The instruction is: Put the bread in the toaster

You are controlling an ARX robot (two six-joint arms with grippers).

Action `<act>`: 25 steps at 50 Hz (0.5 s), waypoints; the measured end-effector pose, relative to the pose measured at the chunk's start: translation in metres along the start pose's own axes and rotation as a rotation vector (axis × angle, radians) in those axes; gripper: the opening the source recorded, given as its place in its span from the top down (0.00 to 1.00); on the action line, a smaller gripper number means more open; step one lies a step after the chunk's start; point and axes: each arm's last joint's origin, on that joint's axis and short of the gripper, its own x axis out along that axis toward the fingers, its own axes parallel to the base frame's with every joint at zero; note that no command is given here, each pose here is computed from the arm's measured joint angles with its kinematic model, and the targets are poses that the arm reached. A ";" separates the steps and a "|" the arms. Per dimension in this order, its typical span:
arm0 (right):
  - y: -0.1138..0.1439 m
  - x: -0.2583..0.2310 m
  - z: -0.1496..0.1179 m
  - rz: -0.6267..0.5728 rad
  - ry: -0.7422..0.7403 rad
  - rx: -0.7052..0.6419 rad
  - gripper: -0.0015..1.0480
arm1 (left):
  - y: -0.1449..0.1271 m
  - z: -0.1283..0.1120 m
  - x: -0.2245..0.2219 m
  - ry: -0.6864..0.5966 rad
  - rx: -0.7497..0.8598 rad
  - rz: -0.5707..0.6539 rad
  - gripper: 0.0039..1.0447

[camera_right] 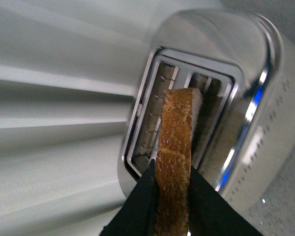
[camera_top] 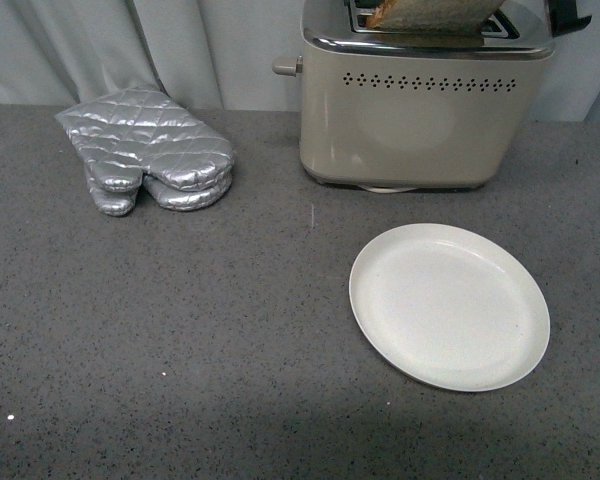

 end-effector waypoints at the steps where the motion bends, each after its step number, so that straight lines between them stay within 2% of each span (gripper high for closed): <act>1: 0.002 0.000 0.001 0.015 -0.014 -0.018 0.81 | 0.000 0.000 0.000 0.000 0.000 0.000 0.06; 6: 0.016 -0.006 0.006 0.137 -0.078 -0.144 0.62 | 0.000 0.000 0.000 0.000 0.000 0.000 0.06; 12: 0.024 -0.031 0.017 0.310 -0.166 -0.369 0.40 | 0.000 0.000 0.000 0.000 0.000 0.000 0.06; 13: 0.024 -0.038 0.020 0.350 -0.198 -0.447 0.35 | 0.000 0.000 0.000 0.000 0.000 0.000 0.06; 15: 0.023 -0.045 0.022 0.384 -0.222 -0.501 0.30 | 0.000 0.000 0.000 0.000 0.000 0.000 0.06; 18: 0.018 -0.058 0.028 0.444 -0.279 -0.616 0.22 | 0.000 0.000 0.000 0.000 0.000 0.000 0.06; 19: 0.012 -0.068 0.032 0.474 -0.318 -0.697 0.16 | 0.000 0.000 0.000 0.000 0.000 0.000 0.06; 20: 0.011 -0.069 0.032 0.480 -0.320 -0.694 0.15 | 0.000 0.000 0.000 0.000 0.000 0.000 0.06; 22: 0.002 -0.079 0.036 0.503 -0.362 -0.795 0.09 | 0.000 0.000 0.000 0.000 0.000 0.000 0.06; 23: 0.000 -0.081 0.037 0.507 -0.373 -0.819 0.08 | 0.000 0.000 0.000 0.000 0.000 0.000 0.06; 25: -0.017 -0.091 0.044 0.514 -0.433 -0.953 0.09 | 0.000 0.000 0.000 0.000 0.000 0.000 0.06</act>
